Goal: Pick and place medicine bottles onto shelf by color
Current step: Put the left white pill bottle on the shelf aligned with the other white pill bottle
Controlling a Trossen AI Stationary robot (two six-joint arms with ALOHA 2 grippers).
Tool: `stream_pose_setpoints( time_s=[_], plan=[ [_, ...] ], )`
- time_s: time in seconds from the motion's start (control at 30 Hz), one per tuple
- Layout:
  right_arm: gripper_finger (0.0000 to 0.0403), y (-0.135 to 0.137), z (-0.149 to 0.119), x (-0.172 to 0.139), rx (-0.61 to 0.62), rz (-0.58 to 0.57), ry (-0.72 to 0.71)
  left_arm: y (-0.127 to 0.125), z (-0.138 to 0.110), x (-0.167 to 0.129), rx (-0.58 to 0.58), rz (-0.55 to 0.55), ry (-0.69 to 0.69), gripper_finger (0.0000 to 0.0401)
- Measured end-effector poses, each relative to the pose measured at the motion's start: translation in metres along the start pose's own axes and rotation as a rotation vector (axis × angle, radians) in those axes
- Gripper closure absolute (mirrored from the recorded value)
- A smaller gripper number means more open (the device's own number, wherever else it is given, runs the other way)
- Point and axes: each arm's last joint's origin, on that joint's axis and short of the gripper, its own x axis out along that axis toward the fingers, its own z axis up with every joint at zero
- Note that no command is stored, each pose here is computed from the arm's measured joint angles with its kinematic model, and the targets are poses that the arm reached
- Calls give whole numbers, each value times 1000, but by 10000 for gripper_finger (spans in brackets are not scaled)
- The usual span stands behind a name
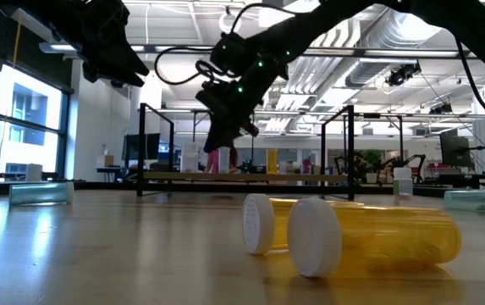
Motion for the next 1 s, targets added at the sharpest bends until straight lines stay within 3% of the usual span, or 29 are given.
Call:
stream_pose_setpoints(
  time_s=[0.3,1.0],
  plan=[
    [402,3,19,-14,-12,3,-32,0,-2,0,5,5,19,188],
    [402,3,-4,26,4,14,-23,1,-2,0,4,5,18,188]
  ],
)
